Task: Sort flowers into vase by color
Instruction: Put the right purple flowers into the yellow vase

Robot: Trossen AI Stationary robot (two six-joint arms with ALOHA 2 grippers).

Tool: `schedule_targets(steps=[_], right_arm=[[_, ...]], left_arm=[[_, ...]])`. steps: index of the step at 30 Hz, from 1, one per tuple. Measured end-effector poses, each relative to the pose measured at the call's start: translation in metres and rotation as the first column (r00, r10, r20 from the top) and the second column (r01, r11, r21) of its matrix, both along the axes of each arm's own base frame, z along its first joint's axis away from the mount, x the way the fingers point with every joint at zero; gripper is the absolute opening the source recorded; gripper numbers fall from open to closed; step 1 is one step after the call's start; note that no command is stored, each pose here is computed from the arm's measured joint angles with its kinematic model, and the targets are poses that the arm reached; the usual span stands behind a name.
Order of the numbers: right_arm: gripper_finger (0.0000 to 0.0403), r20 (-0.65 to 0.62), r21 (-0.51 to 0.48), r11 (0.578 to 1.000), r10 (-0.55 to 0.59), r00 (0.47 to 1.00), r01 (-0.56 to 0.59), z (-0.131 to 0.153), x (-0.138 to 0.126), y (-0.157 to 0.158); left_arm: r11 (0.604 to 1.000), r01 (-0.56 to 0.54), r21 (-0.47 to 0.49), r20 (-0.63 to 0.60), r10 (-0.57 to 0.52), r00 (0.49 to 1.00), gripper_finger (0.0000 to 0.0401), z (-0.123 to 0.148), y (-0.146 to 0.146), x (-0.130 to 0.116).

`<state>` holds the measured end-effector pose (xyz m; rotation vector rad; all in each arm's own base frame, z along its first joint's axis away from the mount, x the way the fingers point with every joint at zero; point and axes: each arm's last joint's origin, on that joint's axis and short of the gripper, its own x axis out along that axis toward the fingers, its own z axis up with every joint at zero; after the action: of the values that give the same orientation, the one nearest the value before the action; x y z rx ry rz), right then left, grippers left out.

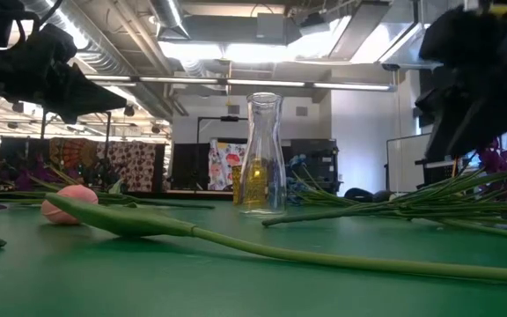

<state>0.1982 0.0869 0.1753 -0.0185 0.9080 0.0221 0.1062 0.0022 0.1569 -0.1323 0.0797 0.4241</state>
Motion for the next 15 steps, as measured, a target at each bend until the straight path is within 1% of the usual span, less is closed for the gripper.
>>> schedule_targets(steps=[3, 7, 10, 15], right_arm=[[0.0171, -0.077, -0.018, 0.999, -0.033, 0.996, 0.032, -0.010, 0.003, -0.008], [0.0172, -0.154, 0.036, 0.998, -0.044, 0.987, 0.050, -0.019, 0.008, -0.017], [0.0172, -0.181, 0.071, 0.996, -0.043, 0.983, 0.056, -0.021, 0.010, -0.021], [0.0168, -0.180, 0.061, 0.996, -0.050, 0.982, 0.061, -0.021, 0.010, -0.023]], left_arm=[[1.000, 0.000, 0.000, 0.000, 0.000, 1.000, 0.0005, 0.000, 0.000, 0.000], [1.000, 0.000, 0.000, 0.000, 0.000, 1.000, 0.0005, 0.000, 0.000, 0.000], [1.000, 0.000, 0.000, -0.001, 0.000, 1.000, 0.0005, 0.000, 0.000, 0.000], [1.000, -0.002, 0.000, 0.000, 0.002, 1.000, 0.0005, 0.000, 0.000, 0.000]])
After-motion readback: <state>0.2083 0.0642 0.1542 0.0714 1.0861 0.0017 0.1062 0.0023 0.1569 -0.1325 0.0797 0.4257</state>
